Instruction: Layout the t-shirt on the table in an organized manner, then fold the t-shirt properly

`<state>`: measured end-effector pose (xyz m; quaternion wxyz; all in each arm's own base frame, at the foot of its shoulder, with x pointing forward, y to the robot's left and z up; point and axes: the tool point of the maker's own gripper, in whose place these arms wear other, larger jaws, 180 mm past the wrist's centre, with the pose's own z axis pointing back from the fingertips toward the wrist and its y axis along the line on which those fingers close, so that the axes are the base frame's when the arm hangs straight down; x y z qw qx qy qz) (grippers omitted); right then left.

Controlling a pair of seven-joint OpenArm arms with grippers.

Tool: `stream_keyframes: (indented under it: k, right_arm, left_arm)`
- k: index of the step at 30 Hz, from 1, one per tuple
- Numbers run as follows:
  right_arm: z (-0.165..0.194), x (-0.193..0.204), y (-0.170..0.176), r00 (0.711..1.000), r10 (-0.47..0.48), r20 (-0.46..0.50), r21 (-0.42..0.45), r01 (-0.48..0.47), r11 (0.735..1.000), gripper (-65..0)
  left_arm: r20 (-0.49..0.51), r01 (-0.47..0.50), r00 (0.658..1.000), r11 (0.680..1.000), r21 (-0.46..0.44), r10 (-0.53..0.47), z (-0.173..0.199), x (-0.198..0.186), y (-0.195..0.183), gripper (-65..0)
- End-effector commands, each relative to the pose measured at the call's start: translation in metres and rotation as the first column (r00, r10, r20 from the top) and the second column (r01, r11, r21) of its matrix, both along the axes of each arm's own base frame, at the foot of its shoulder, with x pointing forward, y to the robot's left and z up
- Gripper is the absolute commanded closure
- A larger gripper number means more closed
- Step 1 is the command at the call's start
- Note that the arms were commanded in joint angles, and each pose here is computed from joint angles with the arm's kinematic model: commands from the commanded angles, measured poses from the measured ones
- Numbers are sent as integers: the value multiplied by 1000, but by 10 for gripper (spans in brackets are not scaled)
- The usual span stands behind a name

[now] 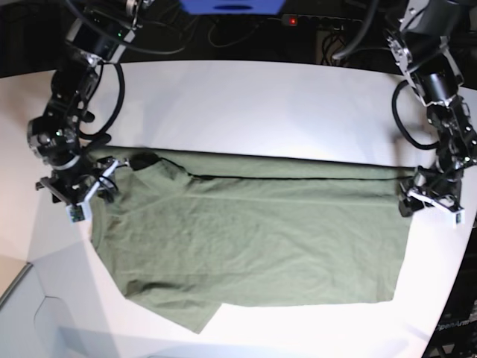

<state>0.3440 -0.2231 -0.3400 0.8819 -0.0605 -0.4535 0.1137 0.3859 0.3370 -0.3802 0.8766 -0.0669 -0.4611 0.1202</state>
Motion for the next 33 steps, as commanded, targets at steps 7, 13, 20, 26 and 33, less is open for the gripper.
stream_keyframes:
  k: [7,13,20,26,33]
  right_arm:
    - [-2,-28,-18,998,-64,-5,-16,64,998,-355]
    - [-10,-38,-21,997,-78,-29,-14,77,997,-355]
    - [-10,-38,-21,996,-78,-32,-14,78,997,-355]
    - [-10,-38,-21,996,-80,-32,-15,80,997,-355]
    - [-10,-38,-22,996,-80,-31,-16,80,997,-355]
  left_arm:
    - [-24,7,1000,997,71,-5,-8,-39,14,-431]
    - [-77,5,997,998,57,-1,-29,-58,13,-431]
    - [-64,6,998,998,55,-3,-25,-52,12,-431]
    - [-63,8,998,999,52,-5,-24,-46,11,-430]
    - [-101,-19,995,1000,3,19,-40,-48,14,-266]
